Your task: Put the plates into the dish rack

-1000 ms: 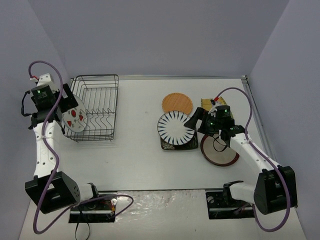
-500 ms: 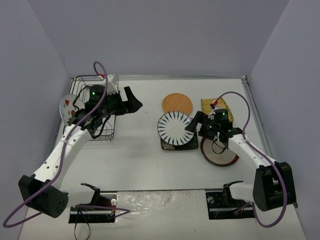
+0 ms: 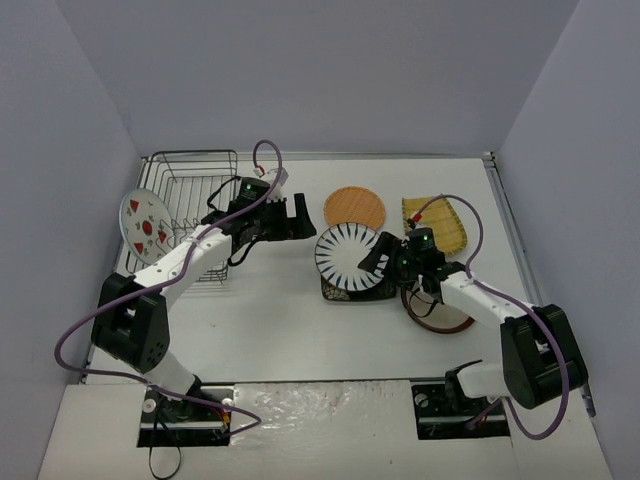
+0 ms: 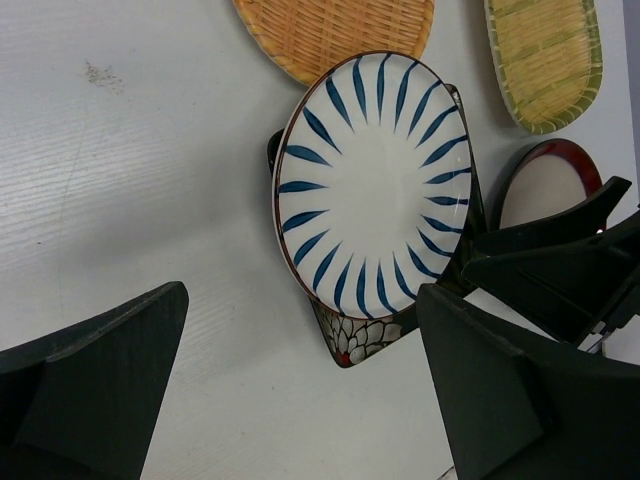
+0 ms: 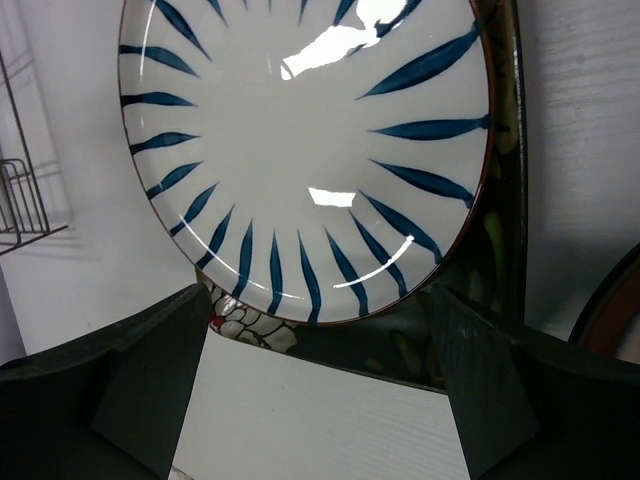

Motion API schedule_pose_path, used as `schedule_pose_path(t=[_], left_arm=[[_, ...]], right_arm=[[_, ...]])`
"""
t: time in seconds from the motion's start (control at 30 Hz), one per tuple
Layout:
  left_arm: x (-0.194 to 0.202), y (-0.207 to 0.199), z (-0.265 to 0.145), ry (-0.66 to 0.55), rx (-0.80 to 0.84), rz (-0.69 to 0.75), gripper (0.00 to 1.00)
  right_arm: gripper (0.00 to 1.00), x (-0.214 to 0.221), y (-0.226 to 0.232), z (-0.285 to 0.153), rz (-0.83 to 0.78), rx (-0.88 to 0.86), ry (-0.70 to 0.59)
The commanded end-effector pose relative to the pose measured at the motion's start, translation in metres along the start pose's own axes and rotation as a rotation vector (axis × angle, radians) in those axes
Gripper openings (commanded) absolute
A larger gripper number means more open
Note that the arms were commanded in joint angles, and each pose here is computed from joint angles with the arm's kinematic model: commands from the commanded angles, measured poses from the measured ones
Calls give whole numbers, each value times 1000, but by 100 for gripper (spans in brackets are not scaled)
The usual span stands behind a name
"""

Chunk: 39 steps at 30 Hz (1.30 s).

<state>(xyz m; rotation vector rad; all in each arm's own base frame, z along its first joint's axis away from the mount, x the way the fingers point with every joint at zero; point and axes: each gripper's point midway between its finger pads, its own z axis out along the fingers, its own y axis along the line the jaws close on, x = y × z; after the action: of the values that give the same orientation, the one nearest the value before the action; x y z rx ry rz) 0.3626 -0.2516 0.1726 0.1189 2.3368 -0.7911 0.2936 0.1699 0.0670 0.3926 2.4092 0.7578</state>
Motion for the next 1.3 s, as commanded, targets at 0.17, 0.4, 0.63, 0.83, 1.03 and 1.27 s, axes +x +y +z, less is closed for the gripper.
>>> schedule_pose_path(t=[0.17,0.4,0.63,0.83,1.03,1.27], left_arm=[[-30,-14,2,-101,45,83,97],[-17,-1,15,-65,20,83,97],[-13,7,30,-46,11,82,97],[-8,9,45,-22,27,60,97],[3,9,62,23,58,4,97],[14,7,71,51,91,-66,93]], right_arm=[[87,-16,-13,16,52,100,-103],[87,-10,-19,31,28,123,-68],[86,-11,-17,46,-21,110,-44],[86,-5,-9,60,-78,50,8],[85,2,4,69,-93,-32,51],[84,2,19,69,-113,-98,61]])
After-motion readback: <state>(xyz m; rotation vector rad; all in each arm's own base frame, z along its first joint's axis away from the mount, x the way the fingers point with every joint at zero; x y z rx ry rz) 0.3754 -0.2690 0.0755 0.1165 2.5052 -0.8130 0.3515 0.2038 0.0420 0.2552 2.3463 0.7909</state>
